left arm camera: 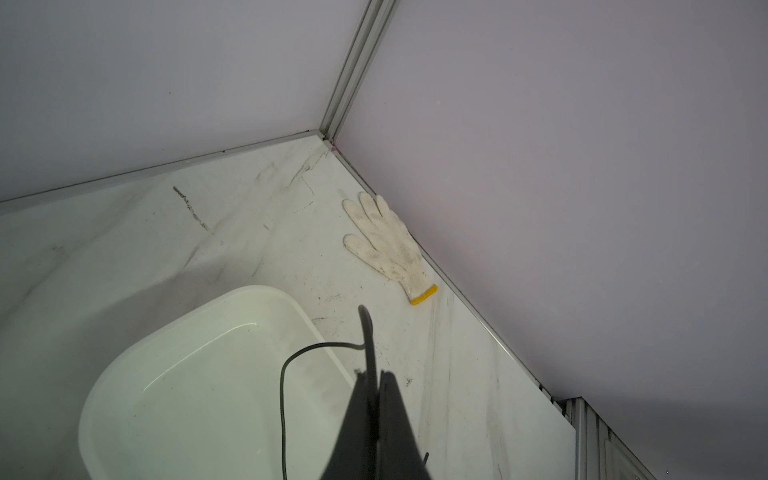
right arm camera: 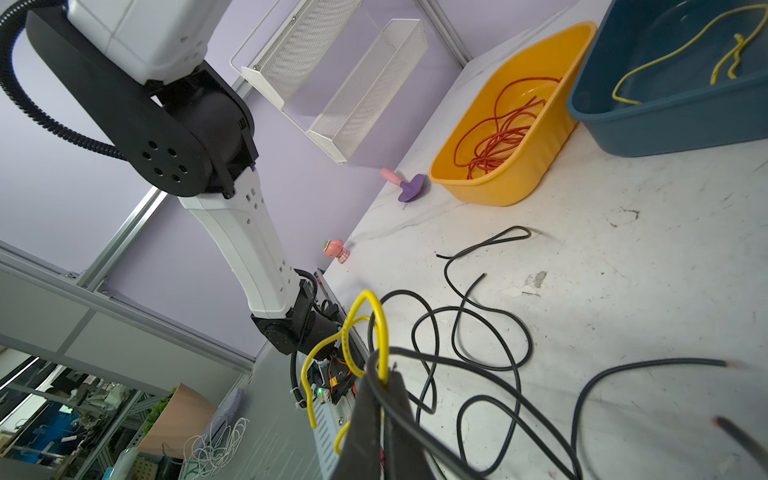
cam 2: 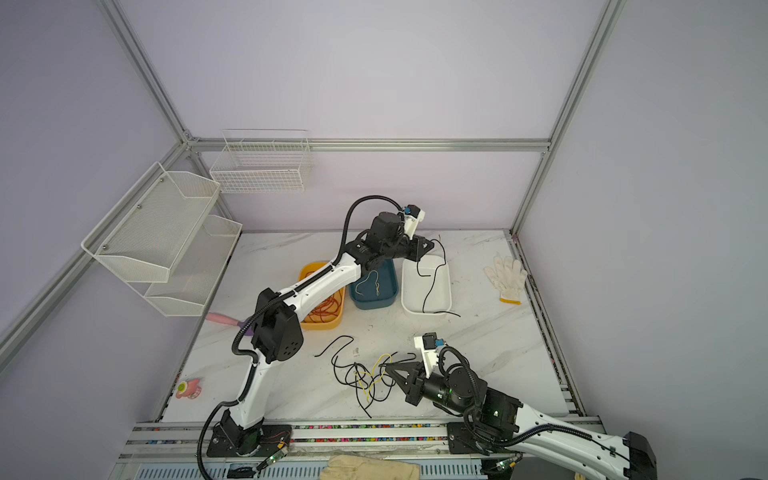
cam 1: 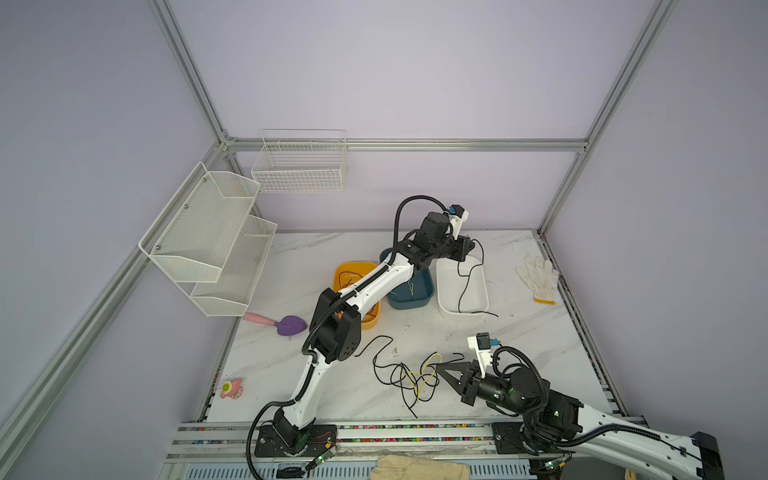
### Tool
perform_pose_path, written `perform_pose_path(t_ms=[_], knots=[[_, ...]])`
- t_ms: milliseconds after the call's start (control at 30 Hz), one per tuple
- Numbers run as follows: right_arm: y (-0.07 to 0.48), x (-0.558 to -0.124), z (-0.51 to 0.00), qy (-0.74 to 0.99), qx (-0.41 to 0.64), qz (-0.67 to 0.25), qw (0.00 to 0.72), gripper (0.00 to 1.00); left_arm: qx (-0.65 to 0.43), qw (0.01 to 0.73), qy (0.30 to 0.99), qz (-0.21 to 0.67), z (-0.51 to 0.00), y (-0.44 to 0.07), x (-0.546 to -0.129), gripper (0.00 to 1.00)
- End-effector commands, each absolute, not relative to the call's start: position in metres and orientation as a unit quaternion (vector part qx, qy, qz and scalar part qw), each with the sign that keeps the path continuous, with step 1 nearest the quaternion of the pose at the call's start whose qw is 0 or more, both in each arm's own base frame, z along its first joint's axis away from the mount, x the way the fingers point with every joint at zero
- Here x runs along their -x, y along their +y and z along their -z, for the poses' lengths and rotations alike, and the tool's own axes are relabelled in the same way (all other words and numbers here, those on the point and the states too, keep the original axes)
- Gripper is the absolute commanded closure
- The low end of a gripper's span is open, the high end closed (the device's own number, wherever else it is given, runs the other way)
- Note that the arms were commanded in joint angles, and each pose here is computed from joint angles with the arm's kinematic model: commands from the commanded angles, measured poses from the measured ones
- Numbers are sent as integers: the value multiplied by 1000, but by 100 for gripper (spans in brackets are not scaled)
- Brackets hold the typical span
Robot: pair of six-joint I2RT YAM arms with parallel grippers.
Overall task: Untangle the cables
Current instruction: 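Carry the black wire with the left gripper over the white tub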
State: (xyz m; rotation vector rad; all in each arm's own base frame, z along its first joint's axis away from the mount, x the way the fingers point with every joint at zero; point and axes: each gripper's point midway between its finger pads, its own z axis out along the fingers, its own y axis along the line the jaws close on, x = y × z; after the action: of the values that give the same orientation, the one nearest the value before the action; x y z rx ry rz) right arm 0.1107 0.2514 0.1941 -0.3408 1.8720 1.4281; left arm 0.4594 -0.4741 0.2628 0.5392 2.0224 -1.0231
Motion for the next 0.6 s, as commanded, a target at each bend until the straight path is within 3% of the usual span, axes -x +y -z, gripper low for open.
perform_pose_path(t_ms=[0,200,567], knots=[[253,-107,-208,721,144,-566,374,100,-209,425,787,395,-289,-462,-462,100],[251,-106,-214,715,141,-572,377,100,-219,456,768,393,-342,-453,-457,100],[251,-106,-217,714,136,-576,374,100,-214,516,762,329,-375,-419,-477,100]])
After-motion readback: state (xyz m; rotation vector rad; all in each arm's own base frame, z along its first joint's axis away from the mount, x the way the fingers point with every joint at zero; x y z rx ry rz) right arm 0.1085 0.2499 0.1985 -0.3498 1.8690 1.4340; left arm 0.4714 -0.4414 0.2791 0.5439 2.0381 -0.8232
